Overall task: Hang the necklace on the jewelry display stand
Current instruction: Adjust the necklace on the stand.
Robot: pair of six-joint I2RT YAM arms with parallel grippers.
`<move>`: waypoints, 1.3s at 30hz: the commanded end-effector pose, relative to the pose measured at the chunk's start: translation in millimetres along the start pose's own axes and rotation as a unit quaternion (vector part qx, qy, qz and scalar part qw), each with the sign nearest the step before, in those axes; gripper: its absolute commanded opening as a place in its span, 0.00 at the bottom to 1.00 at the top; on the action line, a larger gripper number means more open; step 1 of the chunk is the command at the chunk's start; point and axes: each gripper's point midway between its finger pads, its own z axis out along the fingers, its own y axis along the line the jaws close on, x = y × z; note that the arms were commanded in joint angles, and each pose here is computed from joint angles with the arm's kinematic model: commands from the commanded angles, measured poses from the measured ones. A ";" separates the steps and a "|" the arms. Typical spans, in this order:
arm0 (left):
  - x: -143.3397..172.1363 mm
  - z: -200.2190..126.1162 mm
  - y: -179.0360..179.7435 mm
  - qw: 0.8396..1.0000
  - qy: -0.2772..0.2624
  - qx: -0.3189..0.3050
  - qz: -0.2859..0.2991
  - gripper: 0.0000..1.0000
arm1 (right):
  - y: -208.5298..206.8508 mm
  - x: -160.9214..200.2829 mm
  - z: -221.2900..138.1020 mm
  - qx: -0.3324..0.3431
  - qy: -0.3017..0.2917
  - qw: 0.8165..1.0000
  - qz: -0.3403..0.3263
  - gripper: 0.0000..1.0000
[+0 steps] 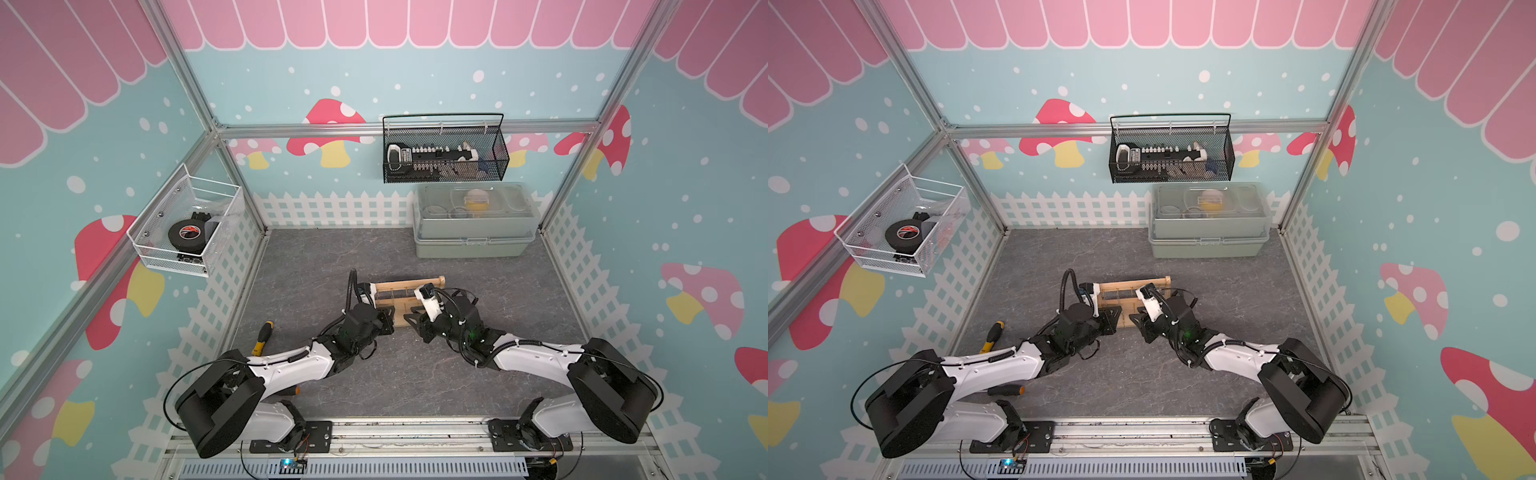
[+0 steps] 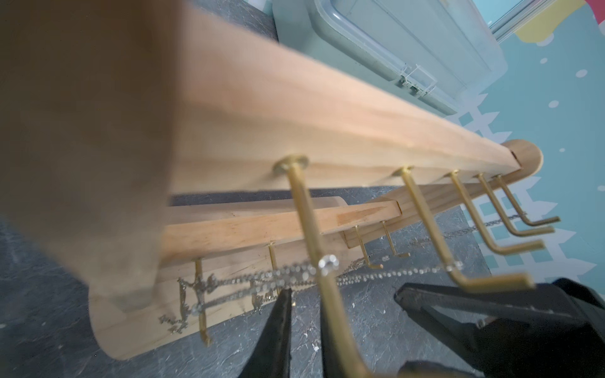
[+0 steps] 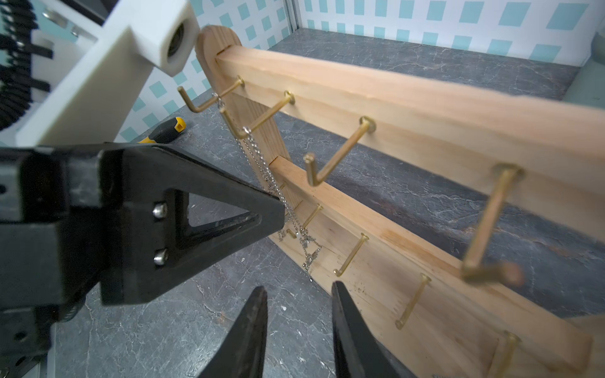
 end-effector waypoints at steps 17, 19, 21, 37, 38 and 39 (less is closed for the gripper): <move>-18.5 6.8 -13.1 0.999 -0.038 -0.018 0.014 0.14 | 7.8 -14.6 2.3 -0.011 -0.020 1.000 -0.007 0.33; -17.7 5.3 -13.2 0.999 -0.038 -0.020 0.017 0.14 | 7.6 -14.2 2.0 -0.011 -0.020 1.000 -0.008 0.33; -17.4 1.9 -11.3 0.999 -0.039 -0.024 0.017 0.14 | 7.5 -13.9 1.6 -0.010 -0.020 1.000 -0.009 0.33; -14.6 -1.6 -7.5 0.998 -0.038 -0.034 0.027 0.14 | 8.2 -14.6 4.1 -0.013 -0.019 1.000 -0.009 0.33; -14.2 -0.5 -7.4 0.998 -0.038 -0.034 0.028 0.14 | 8.2 -14.7 4.0 -0.013 -0.019 1.000 -0.009 0.33; -14.3 0.7 -8.2 0.998 -0.037 -0.034 0.028 0.14 | 8.2 -14.8 3.9 -0.013 -0.020 1.000 -0.009 0.33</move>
